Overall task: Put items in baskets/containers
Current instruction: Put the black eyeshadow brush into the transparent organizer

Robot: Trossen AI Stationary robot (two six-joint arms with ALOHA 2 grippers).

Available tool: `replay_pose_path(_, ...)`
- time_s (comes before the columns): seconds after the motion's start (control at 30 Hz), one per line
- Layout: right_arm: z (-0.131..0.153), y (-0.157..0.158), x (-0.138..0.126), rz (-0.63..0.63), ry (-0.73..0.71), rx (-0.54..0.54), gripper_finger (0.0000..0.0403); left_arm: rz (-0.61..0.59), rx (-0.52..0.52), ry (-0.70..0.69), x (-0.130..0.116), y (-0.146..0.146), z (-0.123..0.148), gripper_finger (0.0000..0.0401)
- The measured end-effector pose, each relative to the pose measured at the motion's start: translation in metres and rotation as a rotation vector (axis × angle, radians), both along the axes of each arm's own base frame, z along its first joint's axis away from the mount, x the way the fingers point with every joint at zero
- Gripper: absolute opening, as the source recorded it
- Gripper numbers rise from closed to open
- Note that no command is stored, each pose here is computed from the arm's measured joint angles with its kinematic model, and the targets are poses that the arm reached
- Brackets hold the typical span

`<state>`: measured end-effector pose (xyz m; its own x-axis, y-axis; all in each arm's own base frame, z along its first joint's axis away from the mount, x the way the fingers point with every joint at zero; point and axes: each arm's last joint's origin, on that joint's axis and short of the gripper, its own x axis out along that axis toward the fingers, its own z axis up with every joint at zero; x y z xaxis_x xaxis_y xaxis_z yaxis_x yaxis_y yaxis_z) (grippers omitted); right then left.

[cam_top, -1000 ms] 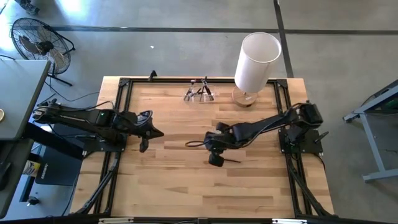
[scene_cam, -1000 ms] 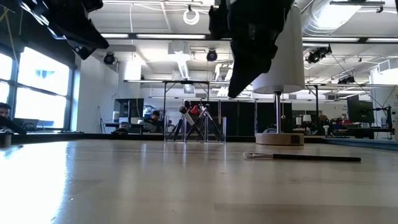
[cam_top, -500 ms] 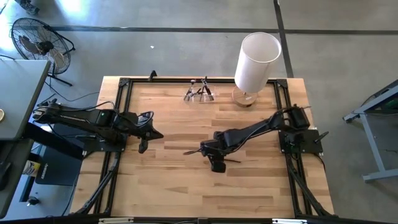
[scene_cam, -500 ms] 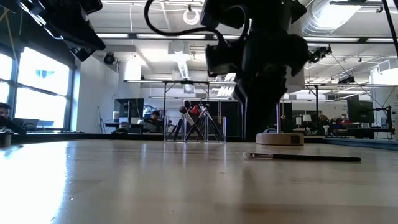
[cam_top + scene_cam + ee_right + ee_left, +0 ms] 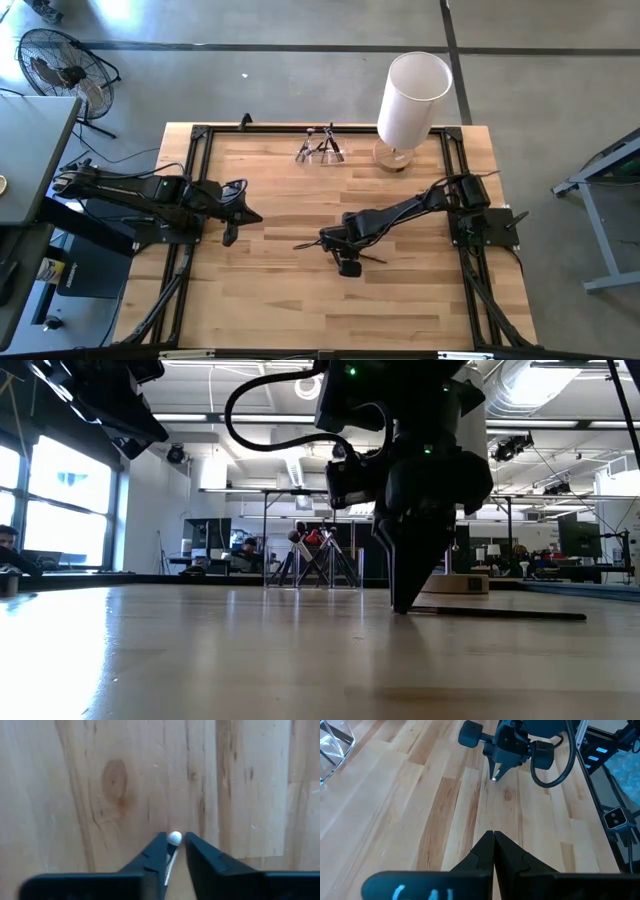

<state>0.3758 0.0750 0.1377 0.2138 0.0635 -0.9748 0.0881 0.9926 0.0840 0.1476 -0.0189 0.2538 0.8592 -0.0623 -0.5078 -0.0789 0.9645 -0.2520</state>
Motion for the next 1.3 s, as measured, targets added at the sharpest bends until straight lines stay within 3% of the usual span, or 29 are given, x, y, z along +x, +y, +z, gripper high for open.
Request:
replay_pose_path(0.1, 0.000, 0.000, 0.000, -0.009, 0.000, 0.003, 0.0013, 0.000, 0.000, 0.000, 0.000, 0.000, 0.000, 0.0000)
replay_pose_path(0.3, 0.006, -0.004, -0.003, -0.076, 0.011, 0.028, 0.0004, 0.028, 0.016, -0.002, 0.000, 0.001, 0.000, 0.0000)
replay_pose_path(0.37, 0.017, -0.007, -0.007, -0.123, -0.003, -0.008, 0.0005, 0.040, 0.004, -0.003, 0.000, 0.001, 0.000, 0.0000)
replay_pose_path(0.5, 0.054, -0.011, -0.015, -0.197, -0.139, -0.095, 0.0003, 0.043, 0.006, -0.006, 0.000, 0.001, 0.000, 0.0000)
replay_pose_path(0.6, 0.066, -0.015, -0.036, -0.262, -0.206, -0.118, 0.0002, 0.043, 0.006, -0.007, 0.000, 0.001, 0.001, 0.0000)
replay_pose_path(0.9, 0.098, -0.033, -0.101, -0.512, -0.608, -0.052, 0.0001, 0.093, 0.002, -0.014, 0.001, 0.002, 0.001, 0.0000)
replay_pose_path(1.1, 0.098, -0.048, -0.125, -0.562, -0.843, -0.129, 0.0001, 0.121, 0.009, -0.018, 0.001, 0.003, 0.001, 0.0000)
replay_pose_path(1.3, 0.088, -0.081, -0.123, -0.544, -1.055, -0.084, 0.0000, 0.225, 0.088, -0.041, 0.001, 0.007, 0.003, 0.0000)
